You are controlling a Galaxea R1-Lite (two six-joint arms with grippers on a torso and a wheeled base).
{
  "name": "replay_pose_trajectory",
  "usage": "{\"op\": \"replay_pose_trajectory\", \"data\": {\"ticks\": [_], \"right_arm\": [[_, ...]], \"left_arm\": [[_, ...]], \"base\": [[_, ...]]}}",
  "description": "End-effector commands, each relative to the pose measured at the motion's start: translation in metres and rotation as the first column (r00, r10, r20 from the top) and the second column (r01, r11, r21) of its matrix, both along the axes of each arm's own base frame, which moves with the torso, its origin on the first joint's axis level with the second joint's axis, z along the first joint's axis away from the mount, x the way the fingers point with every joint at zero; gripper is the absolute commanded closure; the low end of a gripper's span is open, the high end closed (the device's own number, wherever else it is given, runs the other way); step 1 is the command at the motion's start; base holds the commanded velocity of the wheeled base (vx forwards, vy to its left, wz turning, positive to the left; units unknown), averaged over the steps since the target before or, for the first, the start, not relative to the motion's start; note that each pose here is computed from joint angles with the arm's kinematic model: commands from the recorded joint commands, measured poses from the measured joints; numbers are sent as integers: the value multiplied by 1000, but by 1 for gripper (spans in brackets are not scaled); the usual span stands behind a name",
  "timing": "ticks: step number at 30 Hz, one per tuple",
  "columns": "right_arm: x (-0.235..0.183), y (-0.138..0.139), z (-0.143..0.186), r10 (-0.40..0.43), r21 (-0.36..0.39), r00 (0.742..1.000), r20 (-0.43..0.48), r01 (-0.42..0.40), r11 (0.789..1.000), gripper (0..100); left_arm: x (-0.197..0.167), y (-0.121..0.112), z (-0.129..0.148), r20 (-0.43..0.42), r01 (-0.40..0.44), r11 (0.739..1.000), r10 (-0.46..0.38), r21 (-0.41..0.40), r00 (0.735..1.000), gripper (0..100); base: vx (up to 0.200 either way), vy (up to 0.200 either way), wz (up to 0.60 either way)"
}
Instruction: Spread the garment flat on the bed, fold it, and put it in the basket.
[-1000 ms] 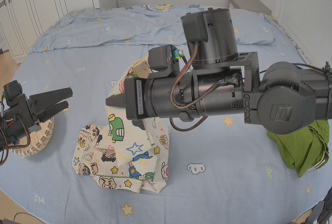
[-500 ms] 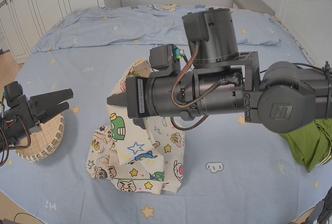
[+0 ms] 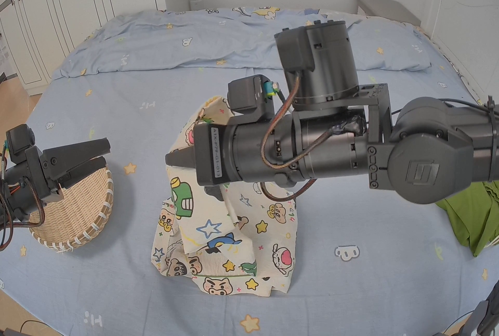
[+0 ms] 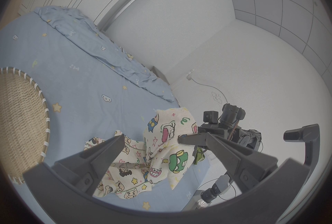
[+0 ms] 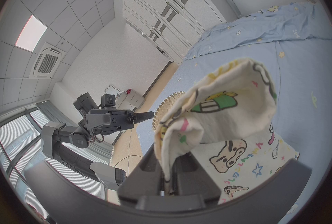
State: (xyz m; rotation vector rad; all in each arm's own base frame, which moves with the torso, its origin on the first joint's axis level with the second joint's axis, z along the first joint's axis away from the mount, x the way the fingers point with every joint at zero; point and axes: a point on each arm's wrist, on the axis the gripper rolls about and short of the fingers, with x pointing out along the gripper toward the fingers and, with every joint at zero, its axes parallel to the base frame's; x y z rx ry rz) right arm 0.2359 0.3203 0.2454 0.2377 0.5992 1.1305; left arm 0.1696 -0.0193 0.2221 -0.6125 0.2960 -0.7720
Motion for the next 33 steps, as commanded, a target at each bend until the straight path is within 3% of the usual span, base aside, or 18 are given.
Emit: {"op": "replay_pose_trajectory", "data": {"ticks": [1,27,28,33], "right_arm": [[-2,-1,1,4,2,1000,1,-4,1000,100],[-4,19,-17,35,-20,998,-42,-36,999,100],[-4,19,-17,35,-18,998,-43,-36,999,0],[-4,19,-16,35,-17,999,-41,-36,999,0]], "left_arm": [[0,0,0,1,-1,1000,1,0,1000,0],[-1,0,1,-4,0,1000,0,-11,1000,0],[-1,0,1,-4,0,1000,0,-11,1000,0],[-1,0,2,-2,0,1000,0,-11,1000,0]], "base": [[0,0,0],[0,0,0],[0,0,0],[0,0,0]]}}
